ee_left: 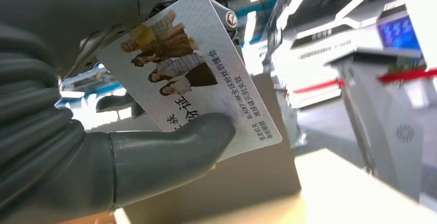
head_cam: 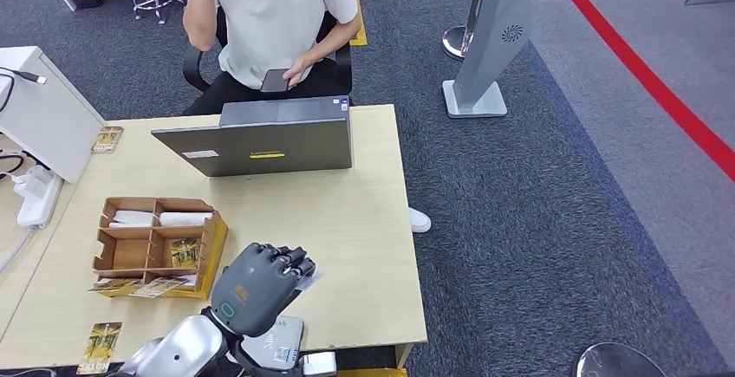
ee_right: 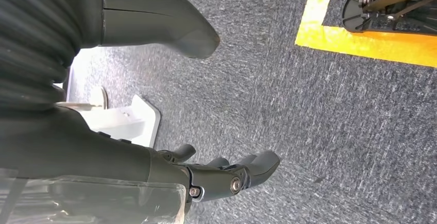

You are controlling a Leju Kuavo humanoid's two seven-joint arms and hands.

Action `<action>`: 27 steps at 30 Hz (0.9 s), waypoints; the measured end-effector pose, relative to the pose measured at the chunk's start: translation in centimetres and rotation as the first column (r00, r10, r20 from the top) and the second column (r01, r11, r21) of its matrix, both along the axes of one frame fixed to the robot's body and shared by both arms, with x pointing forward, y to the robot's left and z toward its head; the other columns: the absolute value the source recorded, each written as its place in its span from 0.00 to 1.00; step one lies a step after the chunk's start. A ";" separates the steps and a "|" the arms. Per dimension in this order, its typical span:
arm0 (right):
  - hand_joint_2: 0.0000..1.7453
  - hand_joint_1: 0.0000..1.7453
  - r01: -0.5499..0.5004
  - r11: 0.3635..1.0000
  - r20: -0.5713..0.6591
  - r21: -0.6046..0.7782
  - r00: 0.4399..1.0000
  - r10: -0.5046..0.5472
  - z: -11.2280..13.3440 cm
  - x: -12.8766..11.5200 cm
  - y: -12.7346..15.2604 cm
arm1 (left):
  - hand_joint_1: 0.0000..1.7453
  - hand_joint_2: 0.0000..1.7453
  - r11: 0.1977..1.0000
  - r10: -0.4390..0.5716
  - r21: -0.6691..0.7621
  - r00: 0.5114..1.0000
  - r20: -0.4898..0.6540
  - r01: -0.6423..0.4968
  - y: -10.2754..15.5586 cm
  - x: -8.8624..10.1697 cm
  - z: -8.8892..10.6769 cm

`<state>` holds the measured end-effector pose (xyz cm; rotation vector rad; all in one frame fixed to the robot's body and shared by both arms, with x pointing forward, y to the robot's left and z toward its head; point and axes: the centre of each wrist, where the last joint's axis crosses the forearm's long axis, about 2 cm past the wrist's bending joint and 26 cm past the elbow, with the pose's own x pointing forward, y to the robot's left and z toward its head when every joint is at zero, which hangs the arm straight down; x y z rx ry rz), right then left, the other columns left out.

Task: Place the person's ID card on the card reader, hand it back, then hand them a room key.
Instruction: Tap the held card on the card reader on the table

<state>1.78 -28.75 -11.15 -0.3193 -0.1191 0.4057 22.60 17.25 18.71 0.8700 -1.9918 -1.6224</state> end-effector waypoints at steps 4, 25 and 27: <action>1.00 0.00 0.019 1.000 -0.008 -0.002 1.000 -0.020 0.0 0.0 0.1 | 1.00 1.00 0.996 0.071 0.059 0.993 -0.091 -0.066 0.3 -0.8 -1.7; 1.00 0.00 0.044 0.999 -0.019 -0.009 0.999 -0.044 0.0 -0.1 0.0 | 1.00 1.00 0.948 0.242 0.268 0.936 -0.254 -0.173 1.1 -2.7 -6.1; 1.00 0.00 0.040 0.999 -0.019 -0.009 0.999 -0.040 0.0 -0.1 0.0 | 1.00 1.00 0.947 0.245 0.271 0.935 -0.257 -0.174 1.1 -2.8 -6.2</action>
